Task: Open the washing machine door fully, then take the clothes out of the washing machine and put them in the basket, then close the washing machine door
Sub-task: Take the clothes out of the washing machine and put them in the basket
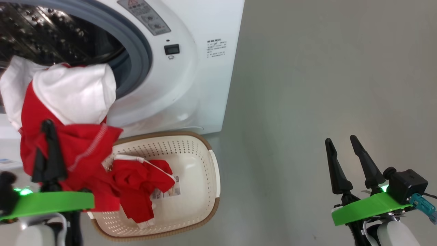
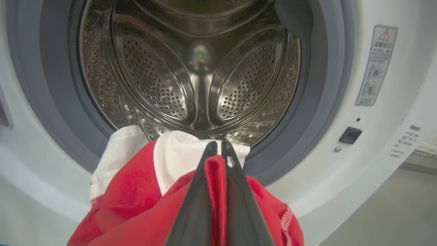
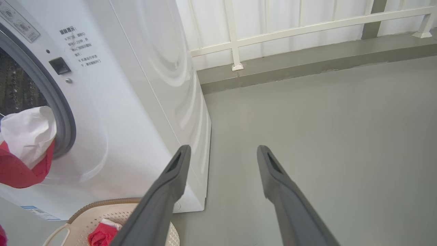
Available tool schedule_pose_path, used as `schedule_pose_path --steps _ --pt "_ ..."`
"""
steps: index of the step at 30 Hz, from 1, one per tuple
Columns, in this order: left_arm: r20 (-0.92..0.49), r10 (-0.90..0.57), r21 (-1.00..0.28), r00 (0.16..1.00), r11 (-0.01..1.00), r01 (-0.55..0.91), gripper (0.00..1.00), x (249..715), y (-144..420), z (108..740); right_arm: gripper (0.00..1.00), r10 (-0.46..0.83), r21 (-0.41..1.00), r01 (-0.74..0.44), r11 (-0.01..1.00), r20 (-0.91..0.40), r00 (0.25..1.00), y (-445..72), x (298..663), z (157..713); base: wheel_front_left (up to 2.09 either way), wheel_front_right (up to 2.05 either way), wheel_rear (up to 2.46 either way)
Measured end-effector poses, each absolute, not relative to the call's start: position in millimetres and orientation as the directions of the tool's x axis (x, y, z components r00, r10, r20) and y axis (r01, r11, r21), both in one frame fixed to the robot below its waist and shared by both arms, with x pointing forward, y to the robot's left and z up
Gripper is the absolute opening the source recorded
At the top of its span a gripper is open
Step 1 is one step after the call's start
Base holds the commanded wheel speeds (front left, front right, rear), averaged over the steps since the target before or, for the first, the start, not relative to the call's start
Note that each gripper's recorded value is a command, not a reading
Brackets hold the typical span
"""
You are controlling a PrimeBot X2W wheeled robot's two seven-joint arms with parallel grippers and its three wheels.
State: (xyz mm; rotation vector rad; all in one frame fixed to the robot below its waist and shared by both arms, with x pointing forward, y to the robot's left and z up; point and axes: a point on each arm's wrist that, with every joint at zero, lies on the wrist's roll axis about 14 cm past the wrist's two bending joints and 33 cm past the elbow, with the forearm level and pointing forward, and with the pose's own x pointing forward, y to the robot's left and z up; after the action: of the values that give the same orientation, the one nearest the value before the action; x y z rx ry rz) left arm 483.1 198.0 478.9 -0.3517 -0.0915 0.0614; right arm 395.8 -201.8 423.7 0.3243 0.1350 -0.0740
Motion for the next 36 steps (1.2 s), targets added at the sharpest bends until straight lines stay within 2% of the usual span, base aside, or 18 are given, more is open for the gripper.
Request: schedule_pose_path --steps 8,26,33,35,36 --pt "-0.159 0.003 -0.324 0.987 0.944 -0.055 0.00 482 174 397 1.00 -0.051 0.315 0.105 0.943 -0.176 0.983 -202 404 409 0.00 0.00 0.00" --pt "-0.455 -0.151 -0.311 0.878 0.951 0.002 0.00 498 125 275 1.00 -0.049 0.300 0.121 0.946 -0.239 0.970 -204 434 371 0.00 0.00 0.00" --pt "-0.544 -0.181 -0.318 0.820 0.948 -0.002 0.11 500 113 235 1.00 -0.039 0.295 0.118 0.948 -0.261 0.965 -203 449 352 0.00 0.00 0.00" --pt "-0.574 -0.179 -0.314 0.799 0.949 -0.012 0.17 497 113 223 1.00 -0.031 0.296 0.116 0.948 -0.275 0.961 -200 449 345 0.00 0.00 0.00" --pt "-0.589 -0.180 -0.311 0.788 0.950 -0.015 0.24 494 113 217 1.00 -0.028 0.296 0.114 0.948 -0.281 0.959 -199 450 342 0.00 0.00 0.00"
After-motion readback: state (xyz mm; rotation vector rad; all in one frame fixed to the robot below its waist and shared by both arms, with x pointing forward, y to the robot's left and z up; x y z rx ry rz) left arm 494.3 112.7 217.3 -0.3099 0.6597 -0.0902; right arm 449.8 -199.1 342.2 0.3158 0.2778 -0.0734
